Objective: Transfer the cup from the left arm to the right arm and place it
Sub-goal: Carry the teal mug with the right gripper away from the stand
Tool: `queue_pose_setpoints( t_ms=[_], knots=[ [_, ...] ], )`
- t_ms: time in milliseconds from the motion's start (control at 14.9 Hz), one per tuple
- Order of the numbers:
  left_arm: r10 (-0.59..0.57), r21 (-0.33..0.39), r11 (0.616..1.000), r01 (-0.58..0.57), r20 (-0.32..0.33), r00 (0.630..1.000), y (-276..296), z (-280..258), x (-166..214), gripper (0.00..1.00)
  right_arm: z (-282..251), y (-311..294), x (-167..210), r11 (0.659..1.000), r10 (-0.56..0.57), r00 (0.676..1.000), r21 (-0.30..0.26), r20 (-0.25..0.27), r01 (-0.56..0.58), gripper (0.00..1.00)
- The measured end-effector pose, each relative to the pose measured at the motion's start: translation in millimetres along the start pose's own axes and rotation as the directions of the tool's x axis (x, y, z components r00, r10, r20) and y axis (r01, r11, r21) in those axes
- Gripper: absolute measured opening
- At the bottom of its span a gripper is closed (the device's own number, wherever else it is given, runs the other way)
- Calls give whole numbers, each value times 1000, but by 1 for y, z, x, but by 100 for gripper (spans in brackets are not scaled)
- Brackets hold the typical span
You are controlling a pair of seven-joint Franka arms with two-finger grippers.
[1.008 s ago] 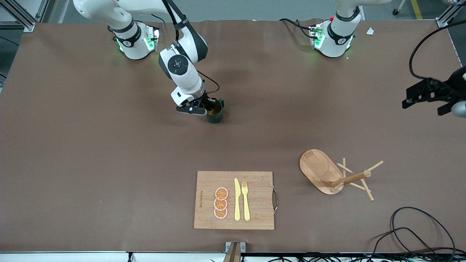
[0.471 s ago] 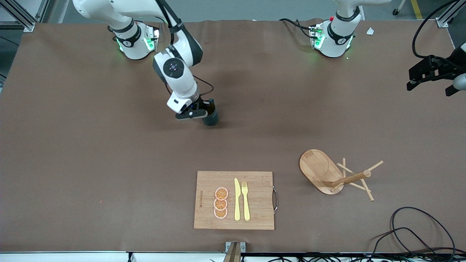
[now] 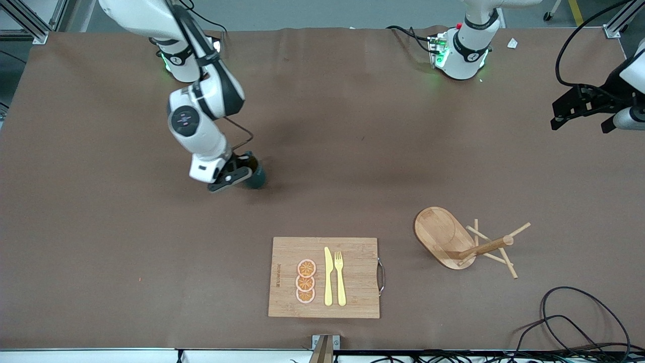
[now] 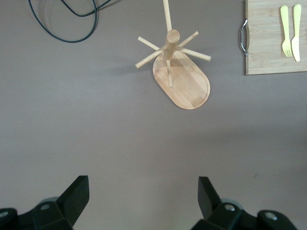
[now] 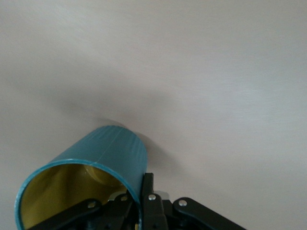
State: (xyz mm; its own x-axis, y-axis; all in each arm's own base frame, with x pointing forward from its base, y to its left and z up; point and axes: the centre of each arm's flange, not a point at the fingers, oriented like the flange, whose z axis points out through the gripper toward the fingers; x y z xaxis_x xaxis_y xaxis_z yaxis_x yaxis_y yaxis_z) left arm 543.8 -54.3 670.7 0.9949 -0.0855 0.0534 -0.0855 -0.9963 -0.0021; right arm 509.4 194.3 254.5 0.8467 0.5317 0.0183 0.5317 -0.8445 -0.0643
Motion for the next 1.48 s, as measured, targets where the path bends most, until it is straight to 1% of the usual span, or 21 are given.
queue_pose_setpoints(
  t_ms=[134, 202, 269, 403, 538, 605, 739, 874, 1076, 1210, 1345, 1479],
  knots=[
    [-3, 0, 1000, 3, -3, 1000, 0, -2, -2, 100, -11, 56, -16, 992, -127, 992, 4, 1, 127, 4],
    [-4, 0, 1000, 4, -3, 1000, 0, -2, -2, 100, -15, 82, -25, 980, -199, 980, 0, 0, 199, 4],
    [-5, 0, 1000, 5, -1, 1000, 0, -1, -2, 100, -17, 106, -34, 964, -266, 964, -12, 6, 266, 4],
    [-5, 0, 1000, 5, 2, 1000, 0, 1, -2, 100, -21, 147, -54, 918, -392, 919, -50, 49, 394, 4],
    [-8, 0, 1000, 8, 3, 1000, 0, 4, -1, 100, -24, 172, -66, 857, -499, 861, -91, 98, 507, 4],
    [-10, 0, 1000, 10, 4, 1000, 0, 5, 0, 100, -25, 178, -68, 830, -538, 835, -102, 115, 549, 4],
    [-15, 0, 1000, 15, 6, 1000, -1, 7, 0, 100, -23, 184, -70, 765, -623, 771, -102, 134, 636, 4],
    [-22, 1, 1000, 22, 7, 1000, -4, 7, 0, 100, -19, 189, -72, 691, -704, 695, -85, 145, 718, 4],
    [-46, 4, 999, 46, 12, 999, -18, 10, 1, 100, -12, 208, -82, 597, -787, 597, -50, 159, 801, 4],
    [-57, 5, 998, 57, 13, 998, -24, 11, 1, 100, -7, 218, -87, 540, -828, 536, -28, 163, 841, 4],
    [-65, 5, 998, 64, 13, 998, -29, 11, 1, 100, -2, 220, -87, 472, -869, 467, -9, 164, 881, 4],
    [-66, 5, 998, 66, 13, 998, -30, 11, 1, 100, 1, 213, -83, 430, -891, 425, 1, 160, 903, 4]
  ],
)
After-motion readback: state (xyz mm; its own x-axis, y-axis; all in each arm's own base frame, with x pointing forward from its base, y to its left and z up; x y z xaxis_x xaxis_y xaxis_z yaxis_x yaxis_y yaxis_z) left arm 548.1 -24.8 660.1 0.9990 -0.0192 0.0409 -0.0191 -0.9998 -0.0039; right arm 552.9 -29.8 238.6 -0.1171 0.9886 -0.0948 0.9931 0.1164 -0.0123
